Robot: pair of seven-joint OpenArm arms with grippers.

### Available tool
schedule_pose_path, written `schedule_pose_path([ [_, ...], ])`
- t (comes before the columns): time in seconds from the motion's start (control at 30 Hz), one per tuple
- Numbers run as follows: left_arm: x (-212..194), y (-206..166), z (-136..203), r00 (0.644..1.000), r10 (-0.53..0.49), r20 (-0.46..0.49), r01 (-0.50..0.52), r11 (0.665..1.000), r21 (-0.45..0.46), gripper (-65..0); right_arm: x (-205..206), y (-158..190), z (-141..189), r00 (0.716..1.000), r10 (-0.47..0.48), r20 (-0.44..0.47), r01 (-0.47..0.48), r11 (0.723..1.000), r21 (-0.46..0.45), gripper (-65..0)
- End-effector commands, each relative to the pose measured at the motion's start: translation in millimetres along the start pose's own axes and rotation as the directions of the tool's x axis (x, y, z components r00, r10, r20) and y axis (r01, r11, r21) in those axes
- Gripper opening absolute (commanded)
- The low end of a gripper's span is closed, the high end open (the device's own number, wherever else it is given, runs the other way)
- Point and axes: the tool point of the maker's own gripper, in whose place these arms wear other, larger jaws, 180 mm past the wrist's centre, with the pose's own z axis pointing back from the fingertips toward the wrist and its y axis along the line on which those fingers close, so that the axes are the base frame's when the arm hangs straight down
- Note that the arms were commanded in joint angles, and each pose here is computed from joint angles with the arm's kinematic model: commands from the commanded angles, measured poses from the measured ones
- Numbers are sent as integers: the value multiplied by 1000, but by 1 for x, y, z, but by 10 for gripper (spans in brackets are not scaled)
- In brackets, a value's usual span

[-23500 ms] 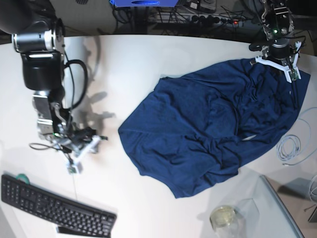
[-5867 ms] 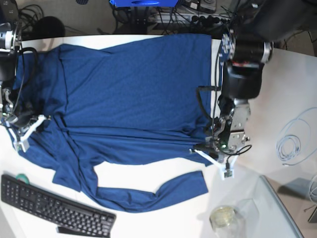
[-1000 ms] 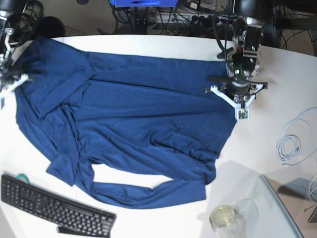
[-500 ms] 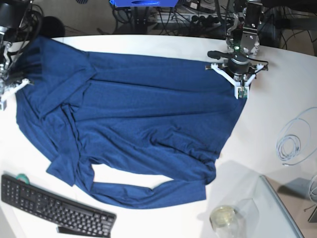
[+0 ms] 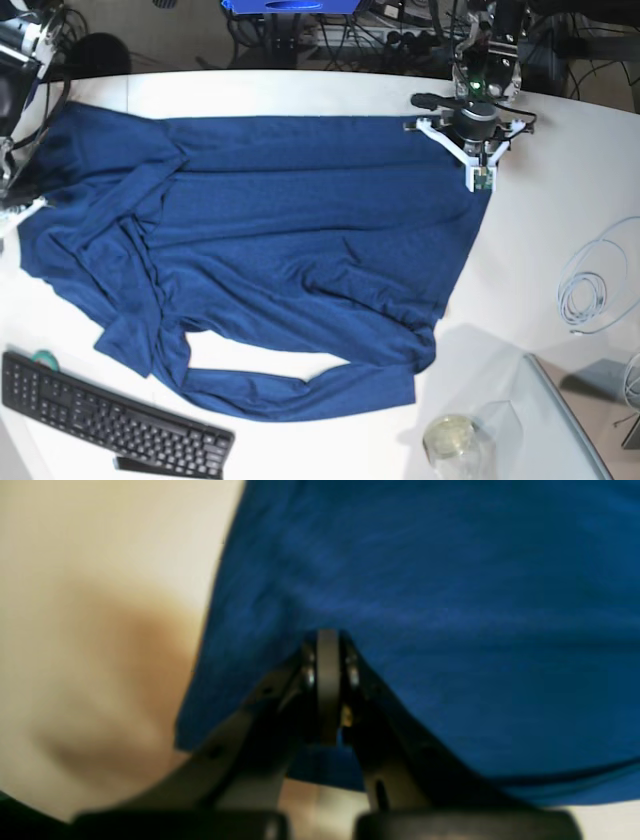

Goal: Layout the t-shirt on the table in an organized manner, then fold the t-shirt properly

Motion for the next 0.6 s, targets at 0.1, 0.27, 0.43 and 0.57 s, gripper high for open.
schedule_pose_path([
  [0.1,44,2,7,996,10,88,-10,1000,6,-650,32,-18,30,994,51,93,-45,997,-61,-599],
  [0.27,102,-3,-10,984,30,176,-31,1000,2,-650,50,-1,50,981,80,175,-71,996,-57,-596],
  [0.43,125,-22,-55,987,90,132,-89,996,-13,-650,65,41,25,981,133,144,-139,990,28,-596],
  [0.57,123,-41,-82,992,111,59,-110,994,-26,-650,70,56,3,987,105,123,-114,991,73,-599],
])
